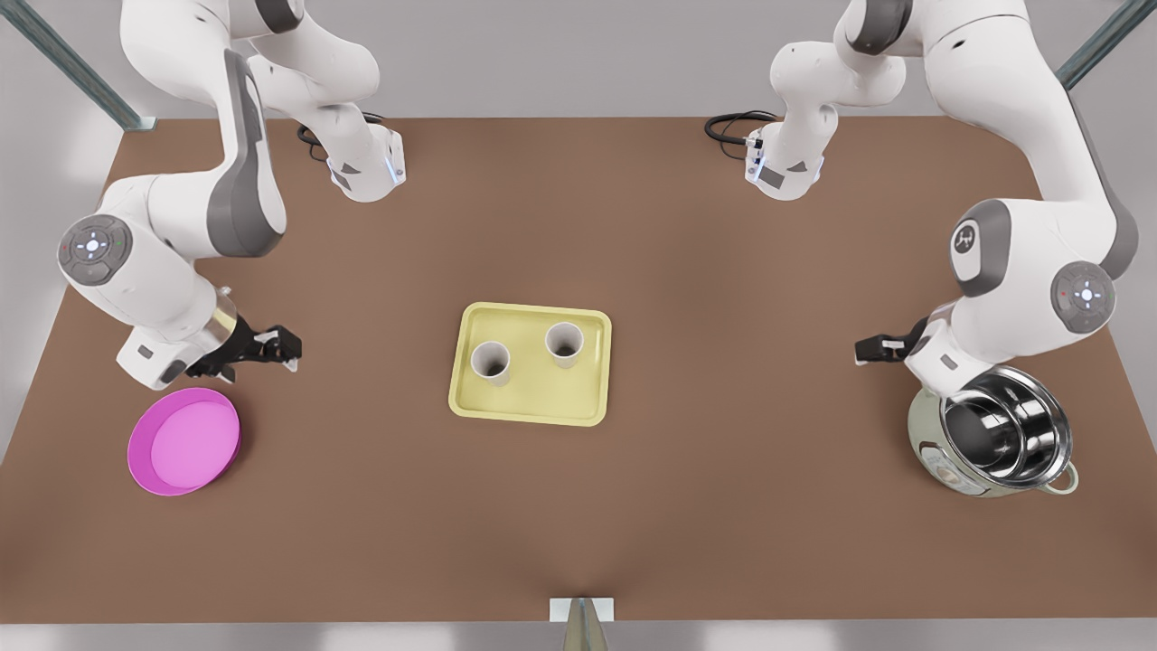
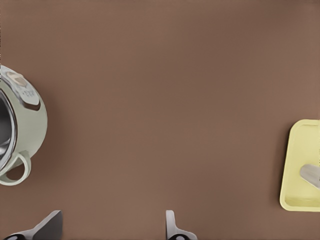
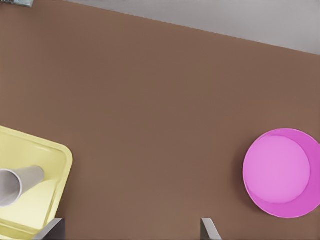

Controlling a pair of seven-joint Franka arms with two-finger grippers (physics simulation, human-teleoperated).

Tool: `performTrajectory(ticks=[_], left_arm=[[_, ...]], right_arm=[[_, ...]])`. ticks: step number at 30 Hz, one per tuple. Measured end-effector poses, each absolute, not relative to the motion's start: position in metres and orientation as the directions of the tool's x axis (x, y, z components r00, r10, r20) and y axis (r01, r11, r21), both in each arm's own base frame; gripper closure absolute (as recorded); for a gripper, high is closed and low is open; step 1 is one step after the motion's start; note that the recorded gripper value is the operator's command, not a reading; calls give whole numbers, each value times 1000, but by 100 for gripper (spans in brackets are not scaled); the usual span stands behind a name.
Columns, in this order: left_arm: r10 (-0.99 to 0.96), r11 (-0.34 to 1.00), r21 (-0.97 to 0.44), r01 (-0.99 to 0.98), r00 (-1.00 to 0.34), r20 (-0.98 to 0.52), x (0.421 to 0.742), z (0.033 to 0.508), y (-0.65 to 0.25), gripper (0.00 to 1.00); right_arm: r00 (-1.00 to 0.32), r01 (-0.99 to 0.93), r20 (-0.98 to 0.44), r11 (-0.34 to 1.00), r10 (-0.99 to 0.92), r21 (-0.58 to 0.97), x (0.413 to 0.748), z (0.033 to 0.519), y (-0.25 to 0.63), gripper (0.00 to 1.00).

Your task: Use the left arm to pick up the white IKEA cup from the tray and place it on the middle-left position; use the right arm to pick up the white IKEA cup from the tray and place it on the middle-right position

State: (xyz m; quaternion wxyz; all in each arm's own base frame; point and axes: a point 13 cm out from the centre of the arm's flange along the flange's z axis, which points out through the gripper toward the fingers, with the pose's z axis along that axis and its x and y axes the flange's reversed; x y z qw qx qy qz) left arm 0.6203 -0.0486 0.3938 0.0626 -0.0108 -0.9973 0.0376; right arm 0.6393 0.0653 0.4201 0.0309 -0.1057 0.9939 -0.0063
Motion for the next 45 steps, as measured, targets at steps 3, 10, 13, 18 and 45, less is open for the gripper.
performTrajectory(ticks=[3, 10, 13, 18, 45], left_arm=[[60, 996, -76, 53, -994, 88, 627, 406, -73, 0], [275, 961, -60, 271, -957, 90, 605, 385, -236, 0], [282, 959, -43, 278, -952, 122, 590, 368, -261, 0], [242, 970, -26, 240, -960, 141, 584, 356, -267, 0], [80, 994, -75, 82, -996, -33, 533, 185, -494, 0]], right_arm=[[-972, -222, -78, 975, -223, -25, 644, 424, 65, 0], [-926, -371, -61, 928, -373, -41, 627, 407, 202, 0], [-941, -339, -22, 940, -338, 46, 610, 387, 232, 0], [-957, -260, 95, 954, -275, 146, 543, 324, 277, 0], [-998, 53, 34, 994, 50, 92, 577, 192, 279, 2]])
